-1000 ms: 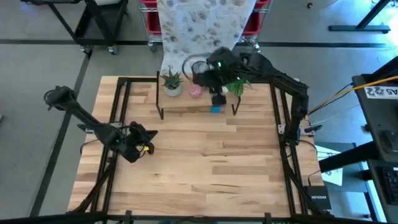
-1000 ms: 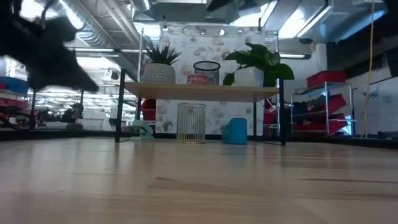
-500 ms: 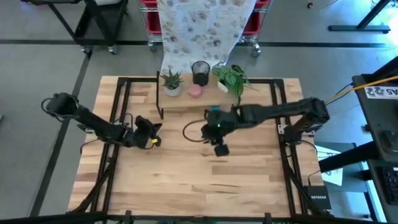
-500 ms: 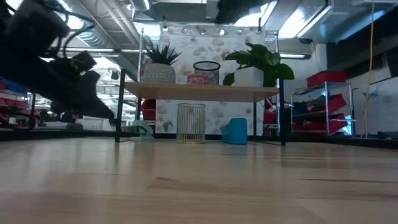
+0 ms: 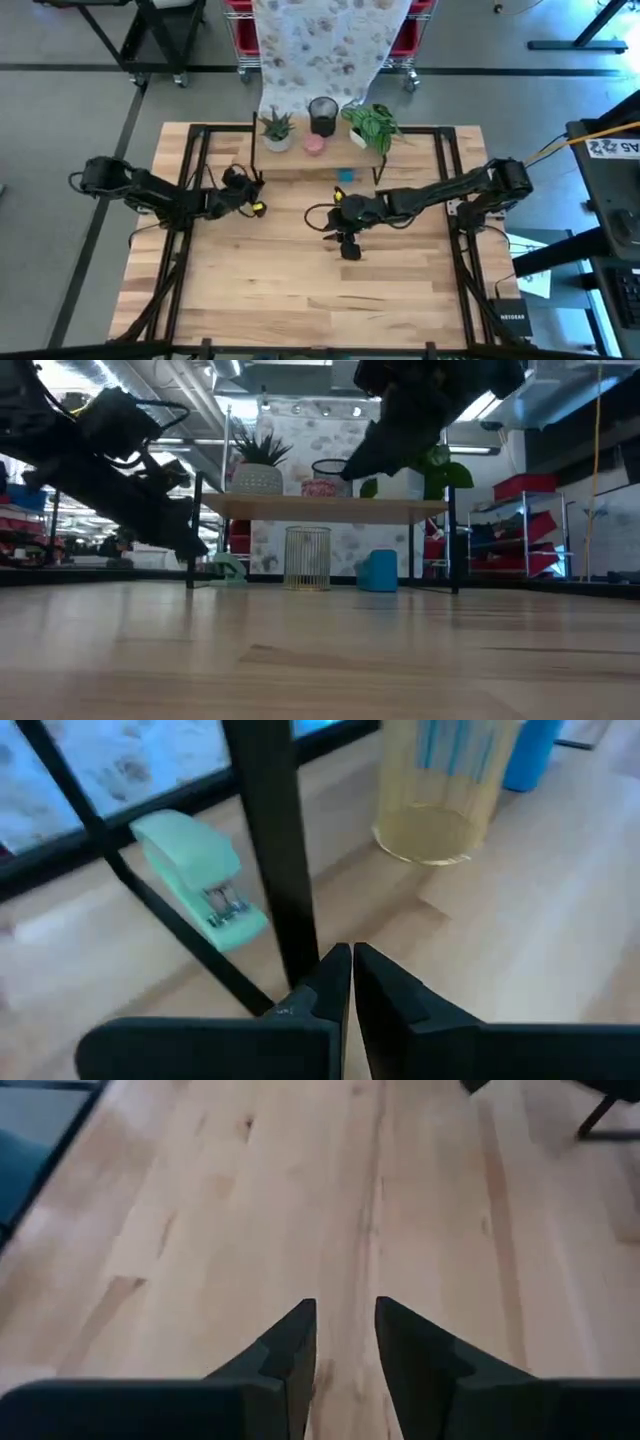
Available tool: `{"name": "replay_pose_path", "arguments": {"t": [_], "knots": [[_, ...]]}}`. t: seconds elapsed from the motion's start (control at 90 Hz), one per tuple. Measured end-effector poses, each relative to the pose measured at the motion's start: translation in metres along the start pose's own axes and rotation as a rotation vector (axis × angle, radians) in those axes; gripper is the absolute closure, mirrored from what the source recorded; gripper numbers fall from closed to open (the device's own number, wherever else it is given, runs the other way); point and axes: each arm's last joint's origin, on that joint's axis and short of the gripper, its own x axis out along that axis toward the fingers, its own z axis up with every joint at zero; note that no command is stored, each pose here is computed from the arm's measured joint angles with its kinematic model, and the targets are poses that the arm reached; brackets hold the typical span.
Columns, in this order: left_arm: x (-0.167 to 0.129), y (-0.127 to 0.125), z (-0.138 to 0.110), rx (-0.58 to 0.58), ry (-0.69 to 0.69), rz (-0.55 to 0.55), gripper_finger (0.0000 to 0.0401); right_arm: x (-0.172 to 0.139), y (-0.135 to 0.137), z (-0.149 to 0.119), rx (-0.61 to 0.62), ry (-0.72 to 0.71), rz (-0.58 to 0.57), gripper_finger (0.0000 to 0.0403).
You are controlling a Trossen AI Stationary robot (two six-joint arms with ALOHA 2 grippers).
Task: Stock shelves
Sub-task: Remove the blue dispenser holder under the shelf
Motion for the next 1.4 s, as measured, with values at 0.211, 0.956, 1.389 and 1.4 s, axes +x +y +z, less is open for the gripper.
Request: {"name": "replay_pose_path", "arguments": {"t": [0.211, 0.956, 1.389, 1.4], "knots": [[0.009, 0.011, 0.004, -0.008, 0.015, 0.002, 0.0401, 0.000, 0.000, -0.003, -0.007, 0.019, -0.004, 0.0311], [0.010, 0.011, 0.002, 0.009, 0.042, -0.044, 0.0401, -0.069, -0.025, -0.119, 0.273, 0.097, -0.427, 0.0311], [0.010, 0.011, 0.001, 0.006, 0.058, -0.043, 0.0401, -0.074, -0.072, -0.154, 0.336, -0.039, -0.594, 0.0311], [0.010, 0.011, 0.001, 0.006, 0.058, -0.043, 0.0401, -0.075, -0.073, -0.154, 0.336, -0.039, -0.598, 0.0311]]}}
